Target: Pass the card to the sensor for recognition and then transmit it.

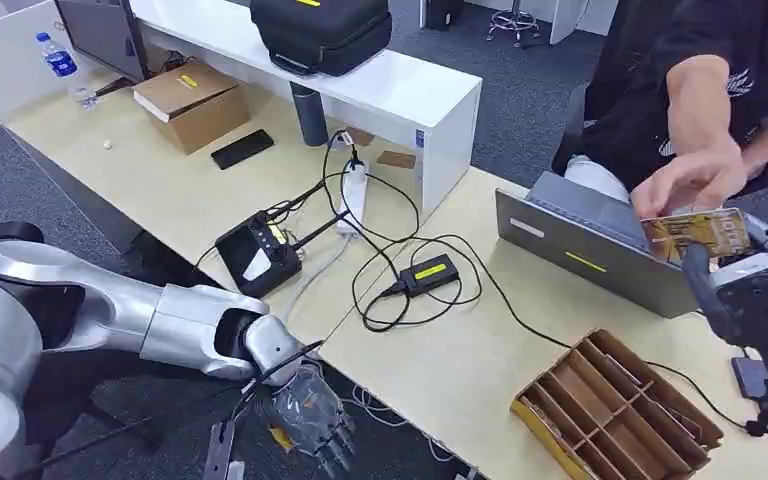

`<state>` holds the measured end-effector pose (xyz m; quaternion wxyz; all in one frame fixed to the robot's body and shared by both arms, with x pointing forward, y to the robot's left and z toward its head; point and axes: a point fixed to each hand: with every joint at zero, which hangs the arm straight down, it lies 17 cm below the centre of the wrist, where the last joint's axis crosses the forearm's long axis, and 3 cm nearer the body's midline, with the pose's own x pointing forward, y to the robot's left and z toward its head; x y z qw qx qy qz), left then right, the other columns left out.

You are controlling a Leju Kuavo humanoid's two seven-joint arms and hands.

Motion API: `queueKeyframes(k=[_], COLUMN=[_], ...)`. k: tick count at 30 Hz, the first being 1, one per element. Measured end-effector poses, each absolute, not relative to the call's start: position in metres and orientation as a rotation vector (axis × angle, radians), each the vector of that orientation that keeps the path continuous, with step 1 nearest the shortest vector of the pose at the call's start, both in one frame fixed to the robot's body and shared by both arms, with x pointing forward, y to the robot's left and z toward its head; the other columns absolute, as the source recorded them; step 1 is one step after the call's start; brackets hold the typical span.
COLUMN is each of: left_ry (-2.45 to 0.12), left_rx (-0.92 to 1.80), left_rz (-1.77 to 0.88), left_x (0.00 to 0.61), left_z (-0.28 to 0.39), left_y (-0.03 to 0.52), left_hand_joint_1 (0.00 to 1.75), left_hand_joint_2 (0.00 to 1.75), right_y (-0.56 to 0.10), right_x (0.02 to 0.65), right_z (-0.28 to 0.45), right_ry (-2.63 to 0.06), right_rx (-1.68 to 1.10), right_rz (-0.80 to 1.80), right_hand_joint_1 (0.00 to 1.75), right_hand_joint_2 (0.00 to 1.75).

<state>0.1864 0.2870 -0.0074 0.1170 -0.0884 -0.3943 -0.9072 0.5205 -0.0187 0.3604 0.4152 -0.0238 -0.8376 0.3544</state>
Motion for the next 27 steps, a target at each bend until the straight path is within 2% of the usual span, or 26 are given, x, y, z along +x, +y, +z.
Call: queueKeyframes(k=[2,6,9,17,22,27], left_ry=[-1.217,-1.240,-1.187,-1.090,-1.093,-1.067], left_rx=[-0.317,-0.492,-0.518,-0.561,-0.558,-0.490], left_rz=[-2.513,-1.886,-1.665,-1.543,-1.545,-1.380], left_x=[0.170,0.112,0.079,0.033,0.033,0.039], left_z=[-0.006,-0.011,-0.021,-0.032,-0.032,-0.036], left_y=[0.281,0.262,0.259,0.259,0.259,0.259], left_hand_joint_1=[0.00,0.00,0.00,0.00,0.00,0.00], left_hand_joint_2=[1.75,1.75,1.75,1.75,1.75,1.75], right_y=[-0.014,-0.011,-0.012,-0.011,-0.011,-0.013], right_x=[0.518,0.517,0.518,0.518,0.518,0.521], right_z=[0.357,0.348,0.345,0.343,0.344,0.347], right_ry=[-2.091,-2.071,-2.064,-2.059,-2.062,-2.065], right_rx=[-0.048,-0.041,-0.038,-0.038,-0.041,-0.073], right_rz=[0.893,0.871,0.856,0.851,0.851,0.855], right_hand_joint_1=[1.75,1.75,1.75,1.75,1.75,1.75], right_hand_joint_2=[1.75,1.75,1.75,1.75,1.75,1.75])
